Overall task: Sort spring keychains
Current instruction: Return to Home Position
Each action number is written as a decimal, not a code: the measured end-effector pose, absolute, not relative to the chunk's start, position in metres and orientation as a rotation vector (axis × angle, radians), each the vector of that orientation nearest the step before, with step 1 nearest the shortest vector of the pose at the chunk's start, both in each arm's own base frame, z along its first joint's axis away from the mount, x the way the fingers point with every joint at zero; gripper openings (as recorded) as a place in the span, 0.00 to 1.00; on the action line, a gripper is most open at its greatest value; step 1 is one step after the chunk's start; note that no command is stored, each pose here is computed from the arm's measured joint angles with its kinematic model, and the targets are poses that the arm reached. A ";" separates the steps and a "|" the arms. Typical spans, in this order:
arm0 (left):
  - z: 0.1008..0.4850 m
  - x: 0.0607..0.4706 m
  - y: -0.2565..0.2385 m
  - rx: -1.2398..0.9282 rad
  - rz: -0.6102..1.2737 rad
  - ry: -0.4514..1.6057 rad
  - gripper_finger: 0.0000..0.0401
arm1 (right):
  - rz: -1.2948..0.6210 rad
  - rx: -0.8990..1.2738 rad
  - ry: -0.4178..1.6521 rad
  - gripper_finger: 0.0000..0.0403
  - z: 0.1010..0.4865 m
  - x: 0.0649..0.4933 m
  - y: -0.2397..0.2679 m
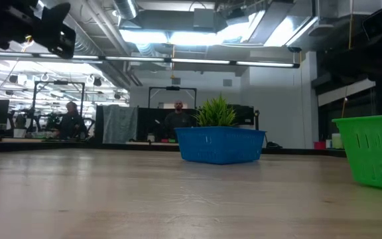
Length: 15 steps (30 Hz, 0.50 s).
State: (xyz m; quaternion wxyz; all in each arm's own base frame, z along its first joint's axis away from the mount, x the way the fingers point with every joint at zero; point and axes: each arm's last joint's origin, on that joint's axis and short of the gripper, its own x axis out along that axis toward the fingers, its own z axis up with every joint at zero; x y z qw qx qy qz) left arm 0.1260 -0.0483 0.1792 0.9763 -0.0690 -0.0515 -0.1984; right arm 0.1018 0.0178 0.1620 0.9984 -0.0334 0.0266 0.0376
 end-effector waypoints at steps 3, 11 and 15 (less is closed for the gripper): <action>0.182 0.123 -0.045 -0.144 -0.382 -0.111 0.49 | 0.075 -0.067 0.053 0.34 0.162 0.102 0.018; 0.183 0.114 -0.033 -0.123 -0.303 -0.115 0.49 | 0.075 -0.067 0.053 0.34 0.162 0.102 0.018; 0.183 0.108 -0.029 -0.109 -0.277 -0.125 0.49 | 0.075 -0.067 0.053 0.34 0.162 0.102 0.018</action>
